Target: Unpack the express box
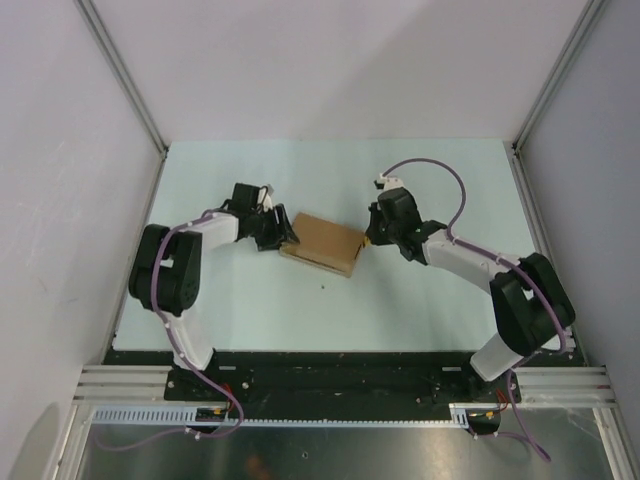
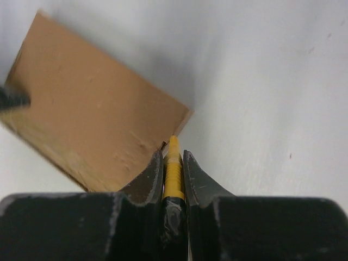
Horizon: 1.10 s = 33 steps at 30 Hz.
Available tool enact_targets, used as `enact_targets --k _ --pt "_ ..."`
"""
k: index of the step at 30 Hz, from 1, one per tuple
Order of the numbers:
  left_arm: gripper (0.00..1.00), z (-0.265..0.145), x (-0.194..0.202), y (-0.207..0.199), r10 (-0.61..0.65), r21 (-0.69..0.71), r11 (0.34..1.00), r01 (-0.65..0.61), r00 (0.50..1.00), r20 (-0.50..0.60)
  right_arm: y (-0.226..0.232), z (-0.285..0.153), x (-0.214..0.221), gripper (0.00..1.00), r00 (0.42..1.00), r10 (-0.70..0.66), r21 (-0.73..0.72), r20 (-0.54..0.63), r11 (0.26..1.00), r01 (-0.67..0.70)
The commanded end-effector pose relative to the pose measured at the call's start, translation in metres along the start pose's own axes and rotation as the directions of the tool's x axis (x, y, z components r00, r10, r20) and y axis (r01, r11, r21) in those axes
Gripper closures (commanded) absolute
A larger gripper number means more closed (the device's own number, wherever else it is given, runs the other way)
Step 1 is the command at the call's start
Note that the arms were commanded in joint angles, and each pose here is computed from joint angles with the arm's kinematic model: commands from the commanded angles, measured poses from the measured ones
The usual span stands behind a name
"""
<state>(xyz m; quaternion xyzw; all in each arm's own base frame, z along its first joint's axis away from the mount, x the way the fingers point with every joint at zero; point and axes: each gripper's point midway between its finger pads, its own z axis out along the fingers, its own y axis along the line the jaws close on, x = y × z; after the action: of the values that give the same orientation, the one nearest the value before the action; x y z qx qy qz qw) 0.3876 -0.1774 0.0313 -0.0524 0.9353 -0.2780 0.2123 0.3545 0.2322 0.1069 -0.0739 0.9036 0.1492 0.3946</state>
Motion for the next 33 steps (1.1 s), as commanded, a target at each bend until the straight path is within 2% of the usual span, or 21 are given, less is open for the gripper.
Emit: enact_targets --k 1,6,8,10,11,14,20,22,23,25,26,31,33 --pt "0.37 -0.026 0.060 -0.021 0.007 0.033 0.999 -0.003 0.993 -0.118 0.006 0.030 -0.030 1.00 0.995 -0.014 -0.045 0.103 0.999 0.018" --pt "0.34 -0.041 0.117 -0.051 0.165 0.081 0.985 -0.154 0.973 -0.161 -0.005 0.035 -0.067 1.00 0.982 -0.001 -0.014 0.188 1.000 0.003" --pt "0.30 -0.046 0.122 -0.051 0.185 0.057 0.982 -0.179 0.972 -0.143 -0.016 0.027 -0.082 1.00 0.973 0.020 0.019 0.229 0.999 -0.025" --pt "0.26 -0.049 0.116 -0.039 0.173 -0.016 0.984 -0.176 0.979 -0.109 -0.025 0.012 -0.096 1.00 0.965 0.052 0.034 0.256 0.997 -0.063" --pt "0.22 -0.055 0.107 -0.041 0.182 -0.036 0.982 -0.185 0.980 -0.076 -0.029 0.006 -0.099 1.00 0.963 0.071 0.036 0.261 0.996 -0.083" --pt "0.17 -0.065 0.080 -0.045 0.220 -0.091 0.971 -0.220 0.975 -0.003 -0.039 -0.018 -0.101 1.00 0.964 0.112 0.034 0.241 0.992 -0.124" --pt "0.14 -0.078 0.024 -0.073 0.352 -0.124 0.932 -0.340 0.931 0.098 -0.026 -0.050 -0.070 1.00 0.986 0.099 0.004 0.138 0.995 -0.100" --pt "0.13 -0.066 0.011 -0.065 0.396 -0.171 0.910 -0.379 0.915 0.079 -0.020 -0.062 -0.056 1.00 0.989 0.086 -0.007 0.119 0.996 -0.086" --pt "0.13 -0.066 -0.007 -0.075 0.417 -0.166 0.903 -0.397 0.903 0.106 -0.018 -0.066 -0.047 1.00 0.992 0.083 -0.007 0.097 0.997 -0.083" --pt "0.13 -0.041 -0.011 -0.067 0.441 -0.166 0.888 -0.428 0.896 0.052 -0.012 -0.079 -0.037 1.00 0.992 0.086 -0.031 0.092 0.996 -0.083" --pt "0.14 -0.037 -0.021 -0.075 0.453 -0.153 0.885 -0.440 0.889 0.063 -0.013 -0.080 -0.024 1.00 0.993 0.096 -0.033 0.067 0.995 -0.094" --pt "0.17 0.014 -0.014 -0.060 0.454 -0.127 0.881 -0.456 0.890 -0.047 0.011 -0.089 0.012 1.00 0.997 0.072 -0.085 0.025 0.994 -0.070" --pt "0.18 0.018 -0.010 -0.061 0.451 -0.107 0.884 -0.455 0.890 -0.064 0.021 -0.089 0.025 1.00 0.998 0.062 -0.088 0.004 0.994 -0.061"
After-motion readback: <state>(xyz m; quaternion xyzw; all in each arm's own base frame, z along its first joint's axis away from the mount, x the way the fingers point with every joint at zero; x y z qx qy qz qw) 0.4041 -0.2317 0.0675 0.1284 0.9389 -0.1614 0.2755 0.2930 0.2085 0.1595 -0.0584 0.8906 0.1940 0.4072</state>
